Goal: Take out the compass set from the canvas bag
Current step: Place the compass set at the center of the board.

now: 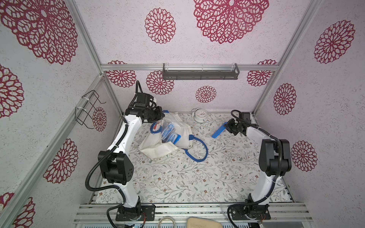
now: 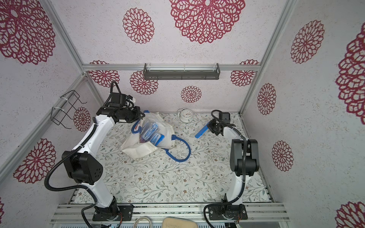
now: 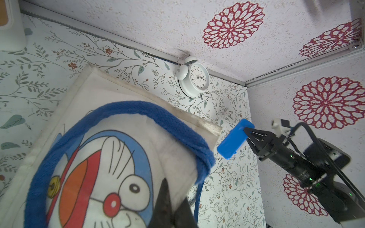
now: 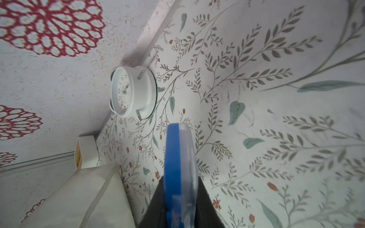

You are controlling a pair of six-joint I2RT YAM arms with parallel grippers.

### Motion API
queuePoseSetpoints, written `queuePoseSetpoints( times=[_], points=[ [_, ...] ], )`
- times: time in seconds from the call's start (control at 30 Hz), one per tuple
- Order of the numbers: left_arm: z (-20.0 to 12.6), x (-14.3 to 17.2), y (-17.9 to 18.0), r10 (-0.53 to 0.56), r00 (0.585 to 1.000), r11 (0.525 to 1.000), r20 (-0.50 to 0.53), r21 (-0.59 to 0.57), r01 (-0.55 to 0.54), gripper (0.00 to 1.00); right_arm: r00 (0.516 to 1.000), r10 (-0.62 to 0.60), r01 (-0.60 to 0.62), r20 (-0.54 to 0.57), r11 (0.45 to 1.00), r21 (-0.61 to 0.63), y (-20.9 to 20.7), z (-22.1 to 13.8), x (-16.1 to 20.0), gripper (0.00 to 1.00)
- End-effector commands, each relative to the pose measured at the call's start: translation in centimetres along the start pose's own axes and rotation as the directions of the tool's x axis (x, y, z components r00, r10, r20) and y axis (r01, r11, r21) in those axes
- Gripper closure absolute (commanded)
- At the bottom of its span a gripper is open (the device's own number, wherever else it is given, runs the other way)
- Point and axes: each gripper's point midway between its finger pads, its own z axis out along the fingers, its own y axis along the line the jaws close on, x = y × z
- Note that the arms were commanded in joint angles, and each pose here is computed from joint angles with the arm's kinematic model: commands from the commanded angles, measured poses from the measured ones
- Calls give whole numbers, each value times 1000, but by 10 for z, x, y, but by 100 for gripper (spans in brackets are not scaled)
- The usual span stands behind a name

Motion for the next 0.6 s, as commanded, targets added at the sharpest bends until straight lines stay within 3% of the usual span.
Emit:
queuePoseSetpoints(
  times=[0.0,0.17,0.3,0.4,0.47,0.57],
  points=[
    [-8,-11,-18,37,999,997,26,62,-39,100,999,-54,53,-7,994,-92,26,10,-12,85],
    [-6,-9,-17,37,999,997,13,63,-38,100,996,-44,42,-82,999,-23,-1,36,-2,77],
    [-6,-8,-15,42,999,998,7,56,-42,100,996,-32,35,-78,998,46,-16,27,1,40],
    [-4,-8,-13,38,999,998,5,54,-38,100,998,-45,47,-34,998,42,-6,4,-2,24],
    [-3,-8,-12,33,999,998,4,54,-33,100,998,-60,60,-22,998,18,7,-13,3,23],
    [-3,-9,-13,32,999,998,4,54,-32,100,992,-110,106,-63,992,-62,41,-33,37,33]
  ],
)
